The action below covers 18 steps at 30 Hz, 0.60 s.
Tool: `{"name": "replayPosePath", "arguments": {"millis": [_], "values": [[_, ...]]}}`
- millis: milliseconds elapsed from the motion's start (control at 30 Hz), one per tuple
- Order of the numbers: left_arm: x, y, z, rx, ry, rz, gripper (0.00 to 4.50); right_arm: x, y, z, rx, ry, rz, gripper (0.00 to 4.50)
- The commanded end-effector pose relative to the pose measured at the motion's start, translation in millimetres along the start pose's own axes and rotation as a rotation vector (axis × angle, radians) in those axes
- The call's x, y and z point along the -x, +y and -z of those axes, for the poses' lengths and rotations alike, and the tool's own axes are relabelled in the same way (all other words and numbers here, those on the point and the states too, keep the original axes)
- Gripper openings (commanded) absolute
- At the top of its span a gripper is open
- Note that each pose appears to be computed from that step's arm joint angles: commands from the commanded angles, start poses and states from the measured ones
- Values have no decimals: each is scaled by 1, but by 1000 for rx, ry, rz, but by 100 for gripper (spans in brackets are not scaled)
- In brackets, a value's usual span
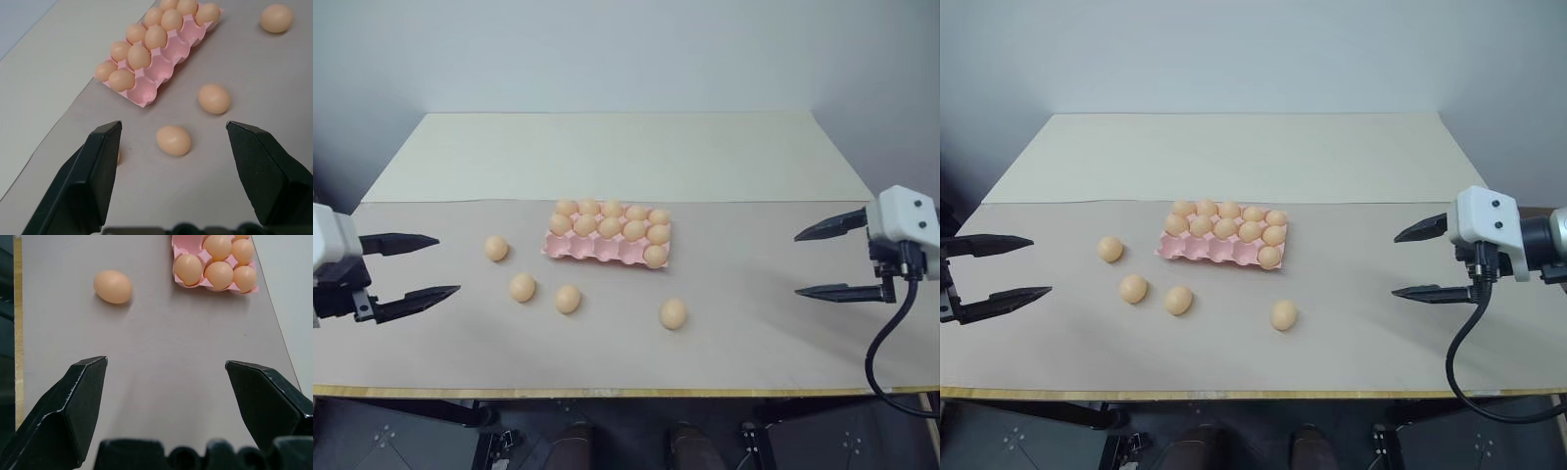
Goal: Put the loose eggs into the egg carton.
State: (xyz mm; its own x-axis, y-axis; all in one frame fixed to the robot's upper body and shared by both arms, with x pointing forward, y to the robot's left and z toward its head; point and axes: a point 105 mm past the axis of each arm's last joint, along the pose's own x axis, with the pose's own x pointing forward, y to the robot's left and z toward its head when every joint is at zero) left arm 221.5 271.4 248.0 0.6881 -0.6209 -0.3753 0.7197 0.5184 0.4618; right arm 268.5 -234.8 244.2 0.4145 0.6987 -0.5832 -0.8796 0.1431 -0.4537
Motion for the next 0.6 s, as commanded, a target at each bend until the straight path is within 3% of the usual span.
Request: {"name": "replayPosePath", "arguments": {"millis": [33, 333, 600], "values": [[5, 3, -5, -6, 13, -19, 370, 7, -5, -11, 38, -17, 29, 450], [4, 8, -9, -30, 7, -63, 370, 7, -6, -12, 42, -16, 32, 450], [-7, -1, -17, -50, -51, 25, 370, 0, -4, -11, 10, -30, 43, 450]]}}
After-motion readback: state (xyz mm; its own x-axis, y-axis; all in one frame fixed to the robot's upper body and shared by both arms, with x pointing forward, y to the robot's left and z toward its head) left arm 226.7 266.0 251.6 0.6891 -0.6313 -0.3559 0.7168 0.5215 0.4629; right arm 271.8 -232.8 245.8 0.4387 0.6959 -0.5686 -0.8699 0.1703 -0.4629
